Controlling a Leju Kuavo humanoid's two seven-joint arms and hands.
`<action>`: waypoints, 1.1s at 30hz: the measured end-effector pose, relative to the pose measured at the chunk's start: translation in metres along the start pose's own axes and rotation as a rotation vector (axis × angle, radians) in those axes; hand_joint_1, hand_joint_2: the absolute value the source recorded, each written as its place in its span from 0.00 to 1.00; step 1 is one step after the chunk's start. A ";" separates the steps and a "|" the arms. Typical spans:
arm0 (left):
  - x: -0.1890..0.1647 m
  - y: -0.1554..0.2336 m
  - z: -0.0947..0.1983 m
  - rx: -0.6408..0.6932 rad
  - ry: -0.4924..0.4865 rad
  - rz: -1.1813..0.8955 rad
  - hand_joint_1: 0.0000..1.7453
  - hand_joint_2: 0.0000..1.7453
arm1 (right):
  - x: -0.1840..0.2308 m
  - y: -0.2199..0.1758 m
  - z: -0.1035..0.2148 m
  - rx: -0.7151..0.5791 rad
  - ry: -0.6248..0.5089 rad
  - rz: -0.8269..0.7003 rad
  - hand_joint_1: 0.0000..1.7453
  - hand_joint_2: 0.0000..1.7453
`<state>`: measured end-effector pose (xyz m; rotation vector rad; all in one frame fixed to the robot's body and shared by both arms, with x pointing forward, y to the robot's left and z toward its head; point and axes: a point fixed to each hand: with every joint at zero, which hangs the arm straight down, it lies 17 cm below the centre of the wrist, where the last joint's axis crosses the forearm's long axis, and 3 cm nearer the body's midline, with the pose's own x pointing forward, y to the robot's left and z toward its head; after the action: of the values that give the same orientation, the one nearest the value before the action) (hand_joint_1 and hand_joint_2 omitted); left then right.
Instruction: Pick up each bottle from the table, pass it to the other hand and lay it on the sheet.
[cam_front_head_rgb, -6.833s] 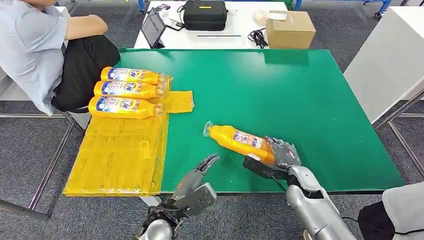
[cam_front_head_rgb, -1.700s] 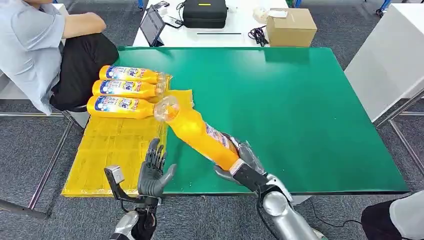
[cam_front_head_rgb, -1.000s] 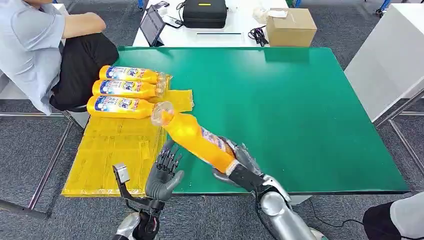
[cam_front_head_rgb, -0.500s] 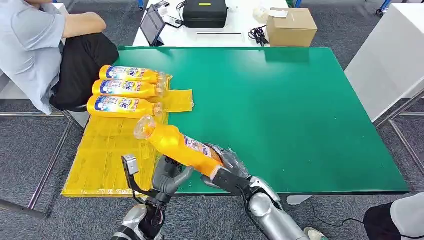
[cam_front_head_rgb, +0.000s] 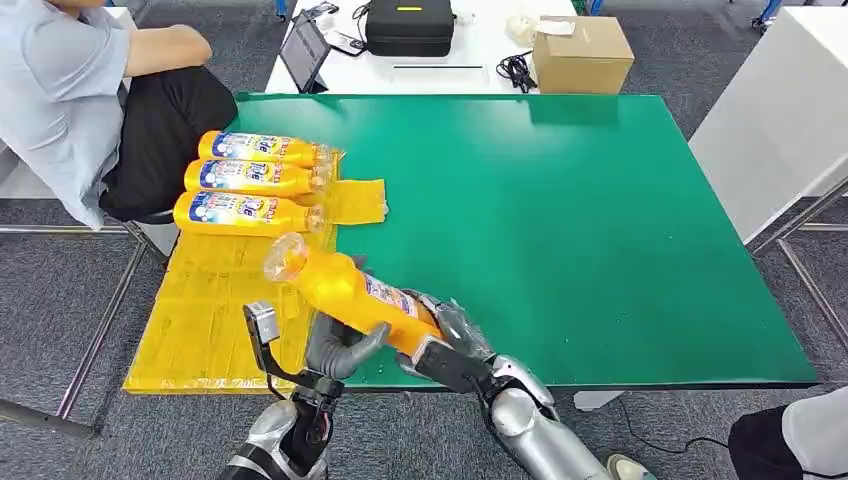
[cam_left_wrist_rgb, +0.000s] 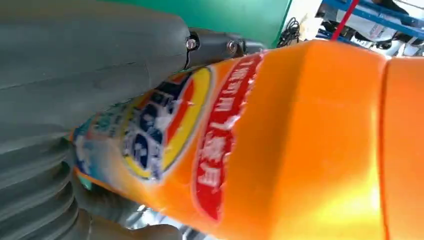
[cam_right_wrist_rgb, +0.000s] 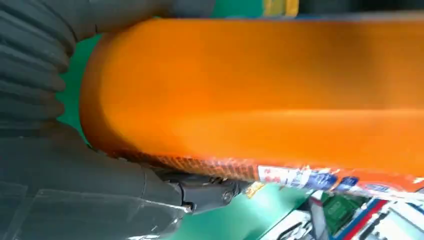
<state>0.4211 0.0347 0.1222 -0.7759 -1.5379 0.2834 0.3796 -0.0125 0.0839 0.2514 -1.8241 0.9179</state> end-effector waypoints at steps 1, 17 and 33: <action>0.001 -0.002 0.000 -0.008 -0.003 0.010 0.00 1.00 | 0.002 0.002 0.000 0.005 -0.004 -0.015 1.00 1.00; 0.011 -0.005 -0.007 -0.009 -0.025 0.057 1.00 1.00 | 0.004 0.018 -0.008 0.039 0.000 -0.139 0.20 1.00; 0.014 -0.005 -0.008 0.000 -0.034 0.049 1.00 1.00 | -0.003 0.028 -0.009 0.034 0.035 -0.227 0.00 1.00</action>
<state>0.4278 0.0379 0.1371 -0.8135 -1.5523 0.3338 0.3718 0.0117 0.0693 0.4513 -1.7081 0.7889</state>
